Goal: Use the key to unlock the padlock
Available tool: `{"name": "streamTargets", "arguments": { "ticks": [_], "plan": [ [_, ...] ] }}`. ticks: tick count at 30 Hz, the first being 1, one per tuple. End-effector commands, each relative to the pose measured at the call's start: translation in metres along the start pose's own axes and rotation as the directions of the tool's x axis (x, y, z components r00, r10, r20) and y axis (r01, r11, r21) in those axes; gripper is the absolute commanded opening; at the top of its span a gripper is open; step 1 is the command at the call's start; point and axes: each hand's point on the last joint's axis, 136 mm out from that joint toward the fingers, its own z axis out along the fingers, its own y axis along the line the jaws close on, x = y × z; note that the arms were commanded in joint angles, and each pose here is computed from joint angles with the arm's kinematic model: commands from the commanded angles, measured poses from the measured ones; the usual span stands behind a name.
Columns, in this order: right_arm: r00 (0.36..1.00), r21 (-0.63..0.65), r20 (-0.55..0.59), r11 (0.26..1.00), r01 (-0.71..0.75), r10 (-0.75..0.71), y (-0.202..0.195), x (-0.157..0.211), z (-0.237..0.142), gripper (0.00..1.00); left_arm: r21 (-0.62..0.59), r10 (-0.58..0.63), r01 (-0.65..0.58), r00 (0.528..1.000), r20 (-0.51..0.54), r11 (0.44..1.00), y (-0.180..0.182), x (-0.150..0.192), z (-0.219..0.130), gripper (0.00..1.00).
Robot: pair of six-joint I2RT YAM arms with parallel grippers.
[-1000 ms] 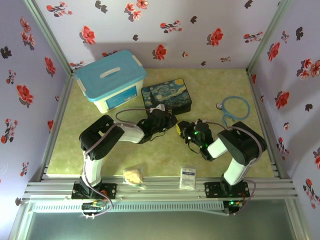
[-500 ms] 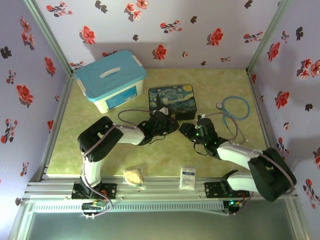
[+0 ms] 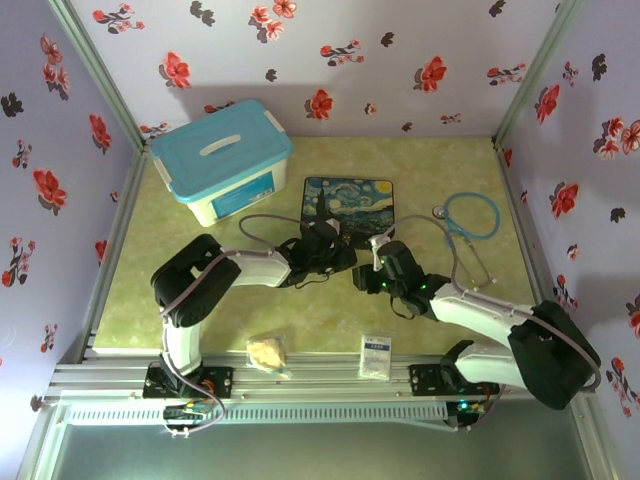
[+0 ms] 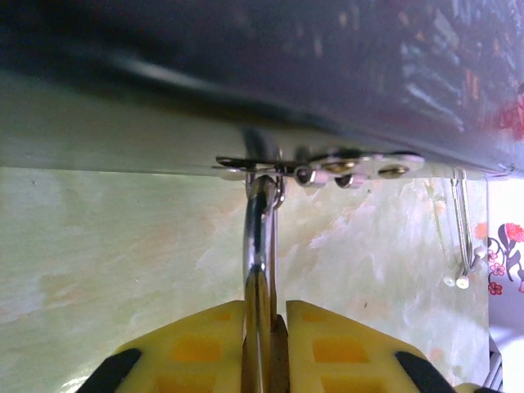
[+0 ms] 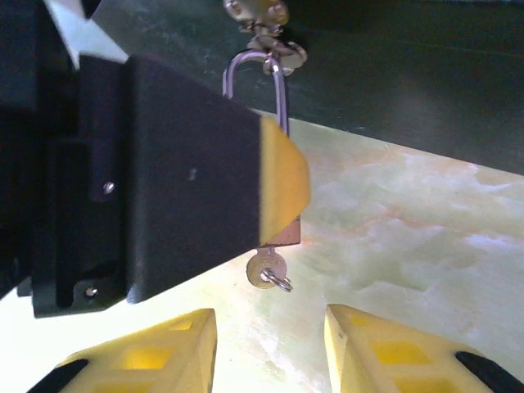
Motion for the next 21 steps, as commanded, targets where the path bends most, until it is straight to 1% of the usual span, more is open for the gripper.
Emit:
{"name": "streamTargets", "arguments": {
  "ticks": [1, 3, 6, 10, 13, 16, 19, 21],
  "plan": [
    [0.988, 0.079, 0.023, 0.985, 0.152, -0.154, -0.004, 0.001, 0.007, 0.43, 0.014, 0.014, -0.014, 1.0, -0.028, 1.0, -0.01, 0.003, -0.007, 0.0],
    [0.981, 0.118, 0.022, 0.975, 0.19, -0.194, -0.006, 0.001, 0.012, 0.43, 0.024, 0.013, -0.012, 1.0, -0.027, 1.0, -0.014, 0.002, -0.009, 0.0],
    [0.978, 0.163, 0.013, 0.965, 0.203, -0.208, -0.011, 0.0, 0.019, 0.43, 0.034, 0.006, -0.005, 1.0, -0.022, 0.999, -0.017, 0.001, -0.013, 0.0],
    [0.965, 0.219, 0.042, 0.944, 0.245, -0.26, -0.008, -0.004, 0.022, 0.4, 0.055, -0.001, 0.003, 1.0, -0.024, 0.999, -0.022, 0.0, -0.017, 0.0],
    [0.952, 0.278, 0.091, 0.925, 0.258, -0.293, -0.006, -0.013, 0.02, 0.35, 0.056, -0.004, 0.006, 1.0, -0.028, 0.998, -0.022, 0.001, -0.016, 0.0],
    [0.941, 0.282, 0.131, 0.922, 0.266, -0.312, 0.003, -0.02, 0.025, 0.3, 0.082, -0.02, 0.023, 0.999, -0.038, 0.996, -0.025, 0.003, -0.014, 0.0],
    [0.926, 0.322, 0.134, 0.899, 0.296, -0.353, 0.004, -0.021, 0.03, 0.25, 0.101, -0.032, 0.036, 0.998, -0.045, 0.994, -0.029, 0.004, -0.014, 0.0],
    [0.921, 0.327, 0.122, 0.891, 0.314, -0.369, 0.005, -0.019, 0.034, 0.24, 0.104, -0.033, 0.038, 0.998, -0.046, 0.994, -0.029, 0.004, -0.015, 0.0]
  ]
}}
